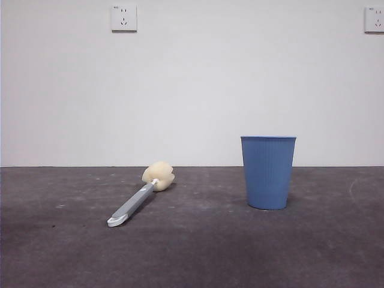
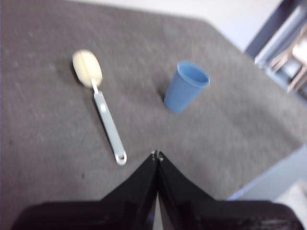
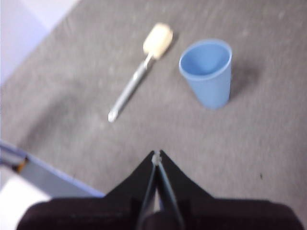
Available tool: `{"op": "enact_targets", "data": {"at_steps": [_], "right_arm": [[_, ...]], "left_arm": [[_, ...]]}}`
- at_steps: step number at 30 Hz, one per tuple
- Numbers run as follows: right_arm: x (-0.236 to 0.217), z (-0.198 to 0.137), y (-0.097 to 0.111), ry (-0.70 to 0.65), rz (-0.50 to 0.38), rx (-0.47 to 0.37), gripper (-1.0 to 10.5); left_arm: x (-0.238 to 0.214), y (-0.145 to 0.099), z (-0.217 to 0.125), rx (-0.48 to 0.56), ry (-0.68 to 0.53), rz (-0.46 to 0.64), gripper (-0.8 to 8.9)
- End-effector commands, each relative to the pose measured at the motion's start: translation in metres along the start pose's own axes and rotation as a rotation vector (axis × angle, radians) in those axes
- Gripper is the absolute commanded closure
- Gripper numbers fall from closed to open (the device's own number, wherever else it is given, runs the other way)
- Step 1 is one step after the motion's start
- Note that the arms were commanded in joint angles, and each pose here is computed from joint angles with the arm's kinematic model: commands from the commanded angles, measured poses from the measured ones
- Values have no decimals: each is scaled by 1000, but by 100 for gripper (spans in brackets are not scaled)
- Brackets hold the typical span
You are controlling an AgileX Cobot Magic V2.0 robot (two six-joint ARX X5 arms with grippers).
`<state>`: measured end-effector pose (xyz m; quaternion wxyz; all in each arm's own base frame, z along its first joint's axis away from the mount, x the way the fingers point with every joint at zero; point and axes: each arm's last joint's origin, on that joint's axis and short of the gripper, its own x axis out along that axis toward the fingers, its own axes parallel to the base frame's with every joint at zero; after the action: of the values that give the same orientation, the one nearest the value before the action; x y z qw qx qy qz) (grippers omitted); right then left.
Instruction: Pick up the cup brush,pick up the cup,insert the brush into the cup,clean the cup,put the cup brush back,put the cup back to the fixed position on the table
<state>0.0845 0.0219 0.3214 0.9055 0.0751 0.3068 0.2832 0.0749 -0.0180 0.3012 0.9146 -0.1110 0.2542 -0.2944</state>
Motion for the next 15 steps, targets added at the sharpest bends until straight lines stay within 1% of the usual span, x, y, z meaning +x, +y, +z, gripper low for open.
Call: {"op": "enact_targets", "data": {"at_steps": [1, 6, 10, 11, 12, 14, 15], "right_arm": [[-4, 5, 3, 78, 10, -73, 956], [-6, 7, 4, 156, 16, -68, 954], [-6, 7, 4, 158, 14, -66, 926], [-6, 7, 4, 158, 13, -64, 870], [-6, 7, 4, 158, 12, -59, 795], [-6, 7, 4, 158, 10, -51, 565], [-6, 7, 4, 158, 8, -52, 472]], "left_arm": [[-3, -3, 4, 109, 79, -9, 820], [-5, -5, 8, 111, 179, -15, 820], [-4, -4, 8, 103, 188, -10, 803], [-4, -3, 8, 96, 189, -5, 763], [-4, -3, 8, 94, 191, 6, 694], [-4, -2, 8, 91, 195, 33, 479], [-4, -2, 8, 88, 197, 42, 393]]}}
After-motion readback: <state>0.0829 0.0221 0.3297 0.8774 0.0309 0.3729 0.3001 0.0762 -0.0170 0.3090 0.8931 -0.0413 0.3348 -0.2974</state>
